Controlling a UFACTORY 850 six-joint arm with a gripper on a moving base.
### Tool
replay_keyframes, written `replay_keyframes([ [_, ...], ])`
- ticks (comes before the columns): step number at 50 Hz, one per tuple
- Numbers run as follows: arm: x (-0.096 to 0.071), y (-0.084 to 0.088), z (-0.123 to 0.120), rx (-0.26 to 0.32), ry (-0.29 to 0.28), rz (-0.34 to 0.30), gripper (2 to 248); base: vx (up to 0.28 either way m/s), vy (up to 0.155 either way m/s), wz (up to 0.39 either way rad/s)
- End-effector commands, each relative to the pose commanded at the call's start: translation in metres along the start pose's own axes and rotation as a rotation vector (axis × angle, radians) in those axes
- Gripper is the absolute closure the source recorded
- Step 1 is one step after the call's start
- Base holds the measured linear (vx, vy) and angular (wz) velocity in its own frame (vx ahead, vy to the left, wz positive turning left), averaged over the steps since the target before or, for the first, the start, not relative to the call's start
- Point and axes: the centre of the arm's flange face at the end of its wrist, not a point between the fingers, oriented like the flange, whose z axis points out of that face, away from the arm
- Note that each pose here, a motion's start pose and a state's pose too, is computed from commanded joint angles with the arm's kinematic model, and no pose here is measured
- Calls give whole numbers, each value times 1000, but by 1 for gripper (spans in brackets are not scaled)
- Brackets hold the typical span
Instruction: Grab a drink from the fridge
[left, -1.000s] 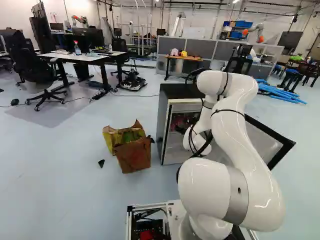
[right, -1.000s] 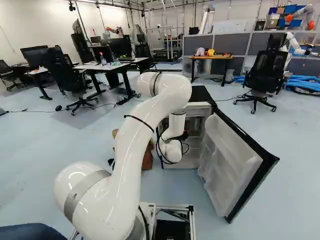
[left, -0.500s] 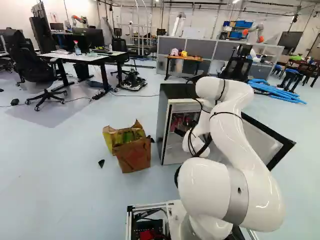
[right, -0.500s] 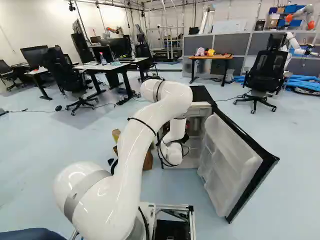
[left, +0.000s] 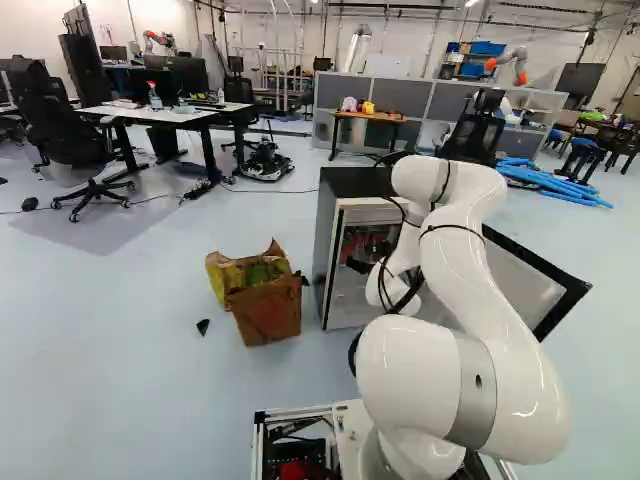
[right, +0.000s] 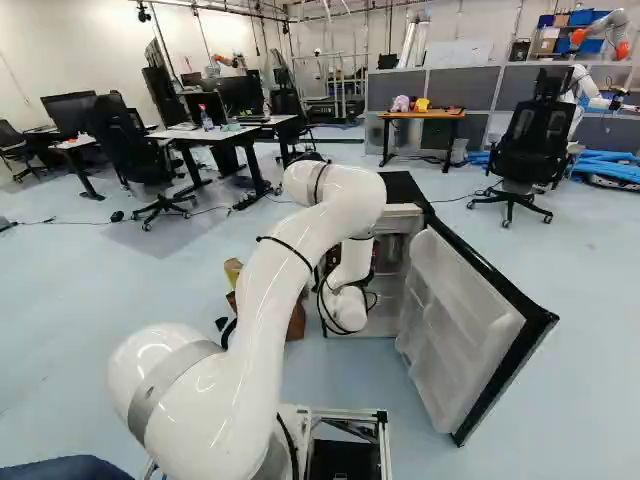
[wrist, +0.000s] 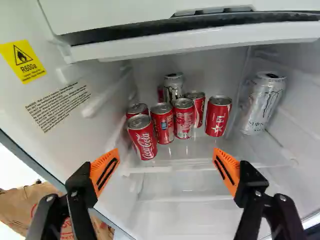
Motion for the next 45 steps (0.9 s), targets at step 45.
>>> replay_keyframes([
  [45,0,15,12,137,52,-34,3,0,0,0],
])
